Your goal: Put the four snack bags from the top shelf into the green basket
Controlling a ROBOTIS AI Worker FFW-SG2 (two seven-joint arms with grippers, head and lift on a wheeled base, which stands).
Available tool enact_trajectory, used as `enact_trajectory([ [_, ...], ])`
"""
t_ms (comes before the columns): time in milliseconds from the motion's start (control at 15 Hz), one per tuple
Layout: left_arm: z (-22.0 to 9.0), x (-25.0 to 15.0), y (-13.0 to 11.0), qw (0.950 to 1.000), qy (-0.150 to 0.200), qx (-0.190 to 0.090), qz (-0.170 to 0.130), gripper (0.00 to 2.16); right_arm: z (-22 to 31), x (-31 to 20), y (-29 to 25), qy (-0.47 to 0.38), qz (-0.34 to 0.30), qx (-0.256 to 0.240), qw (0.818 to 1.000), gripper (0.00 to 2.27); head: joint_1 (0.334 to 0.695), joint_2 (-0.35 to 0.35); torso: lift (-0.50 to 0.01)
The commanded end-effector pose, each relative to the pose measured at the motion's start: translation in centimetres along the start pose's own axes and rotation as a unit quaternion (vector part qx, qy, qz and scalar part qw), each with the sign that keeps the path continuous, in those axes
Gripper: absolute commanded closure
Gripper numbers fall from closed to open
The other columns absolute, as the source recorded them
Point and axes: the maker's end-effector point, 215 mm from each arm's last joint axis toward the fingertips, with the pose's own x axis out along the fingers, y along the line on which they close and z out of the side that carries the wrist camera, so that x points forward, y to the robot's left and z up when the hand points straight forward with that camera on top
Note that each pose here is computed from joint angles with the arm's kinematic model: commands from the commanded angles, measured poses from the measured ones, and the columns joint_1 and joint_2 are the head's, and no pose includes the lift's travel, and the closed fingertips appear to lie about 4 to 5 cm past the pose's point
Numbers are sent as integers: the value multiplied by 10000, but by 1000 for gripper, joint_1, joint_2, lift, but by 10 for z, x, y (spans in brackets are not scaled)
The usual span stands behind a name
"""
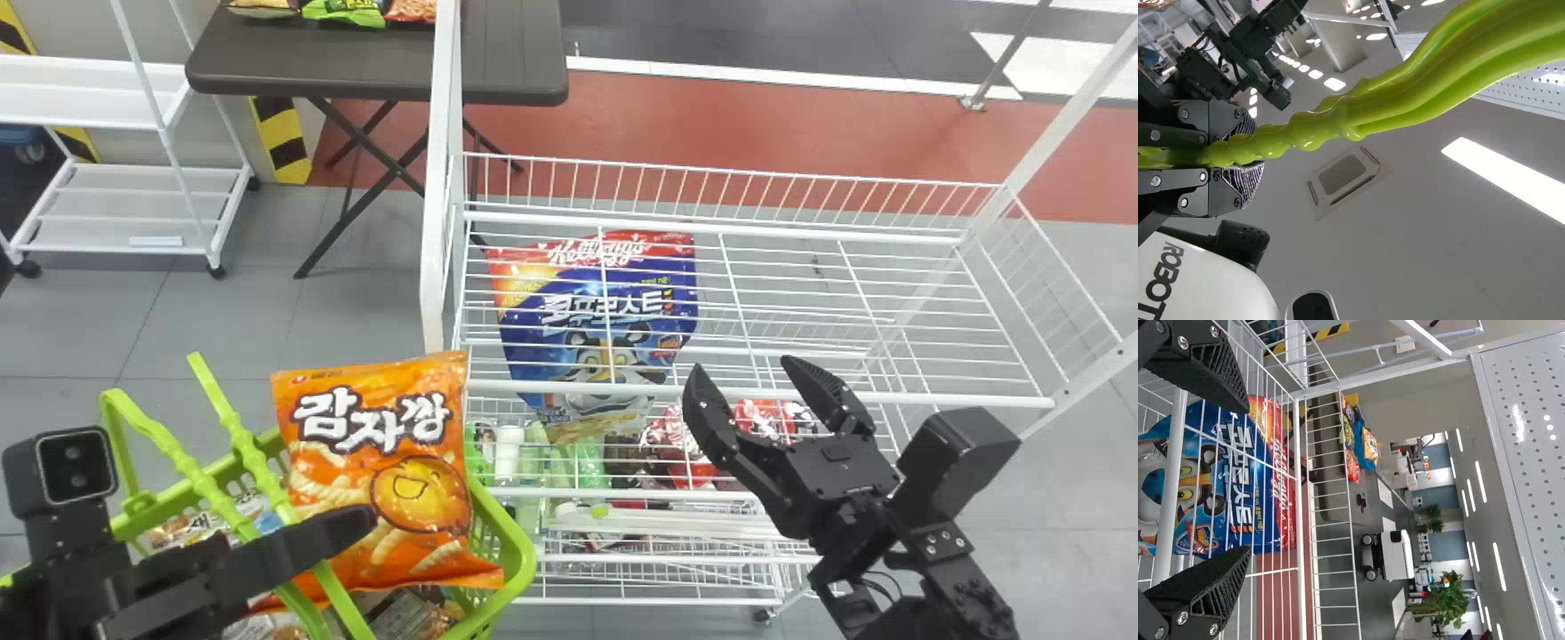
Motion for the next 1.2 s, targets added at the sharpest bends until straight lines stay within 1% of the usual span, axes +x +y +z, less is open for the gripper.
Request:
enact_trajectory([
  [0,0,0,-2,10000,-3,-6,-46,2145,0,0,0,-1,-2,13,10000,80,695,-112,0],
  [1133,-8,0,-7,10000,23,-23,-37,2145,5,-8,1,-131,-27,16,9999,83,695,-118,0],
])
